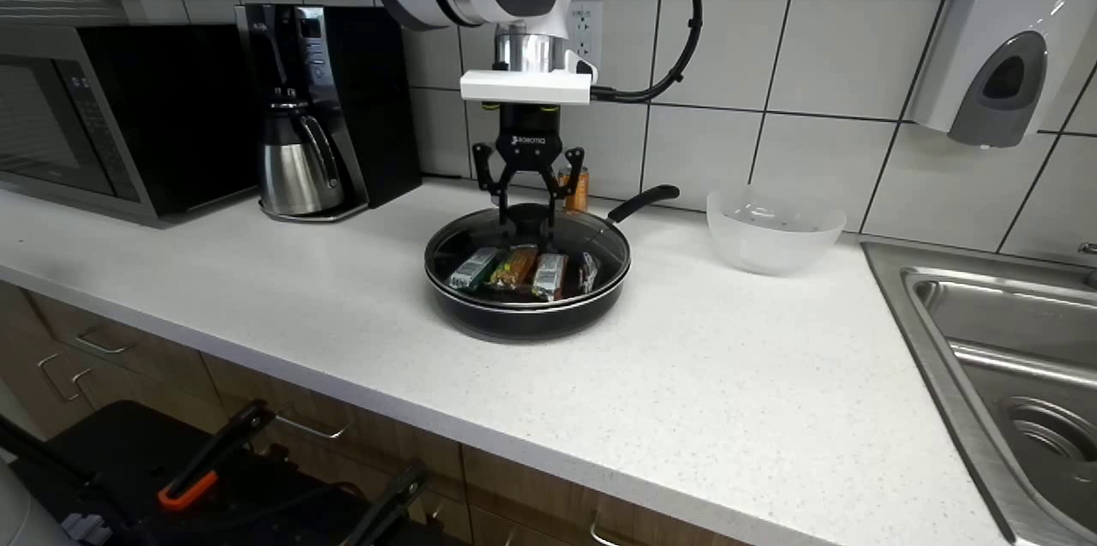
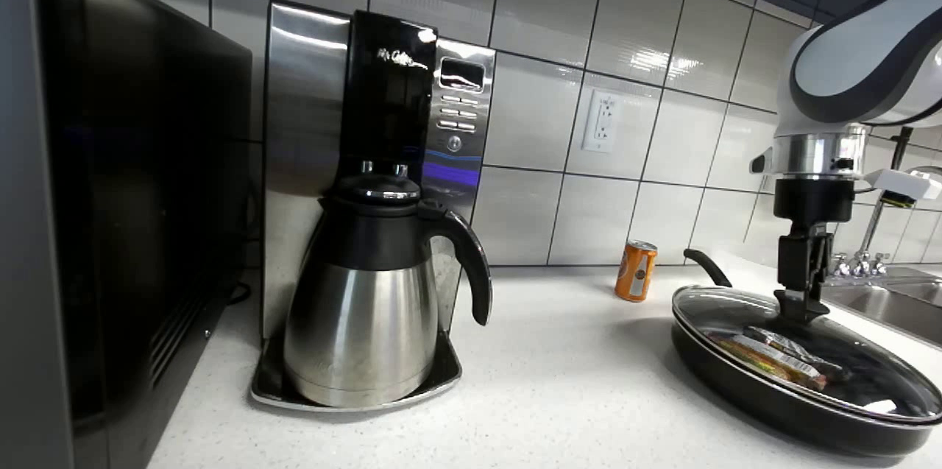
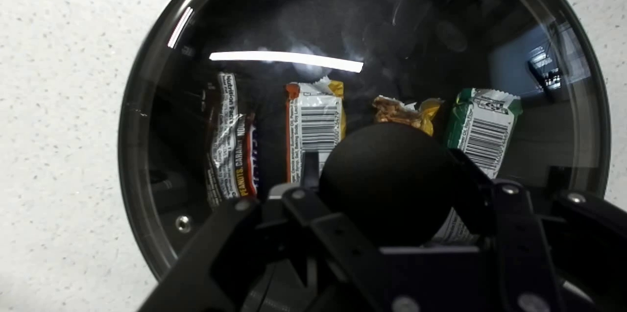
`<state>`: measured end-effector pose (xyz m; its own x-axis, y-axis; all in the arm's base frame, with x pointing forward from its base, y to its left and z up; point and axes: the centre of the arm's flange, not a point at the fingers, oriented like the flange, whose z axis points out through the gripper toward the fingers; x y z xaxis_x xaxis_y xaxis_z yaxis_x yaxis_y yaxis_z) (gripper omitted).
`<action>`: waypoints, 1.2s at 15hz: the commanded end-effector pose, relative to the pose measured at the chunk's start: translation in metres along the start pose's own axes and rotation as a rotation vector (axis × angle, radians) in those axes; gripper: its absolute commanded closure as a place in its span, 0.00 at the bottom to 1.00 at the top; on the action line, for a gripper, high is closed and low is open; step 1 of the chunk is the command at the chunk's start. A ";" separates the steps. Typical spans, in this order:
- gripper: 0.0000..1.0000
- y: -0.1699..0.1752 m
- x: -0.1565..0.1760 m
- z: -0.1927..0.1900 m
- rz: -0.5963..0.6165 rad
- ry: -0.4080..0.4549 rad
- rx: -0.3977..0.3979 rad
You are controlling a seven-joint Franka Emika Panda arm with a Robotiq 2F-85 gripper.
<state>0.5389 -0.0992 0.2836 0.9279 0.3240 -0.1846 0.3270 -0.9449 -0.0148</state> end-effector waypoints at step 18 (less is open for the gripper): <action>0.00 0.001 -0.009 -0.035 0.002 0.046 -0.021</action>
<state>0.5423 -0.1025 0.2982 0.9344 0.3186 -0.1593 0.3223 -0.9466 -0.0026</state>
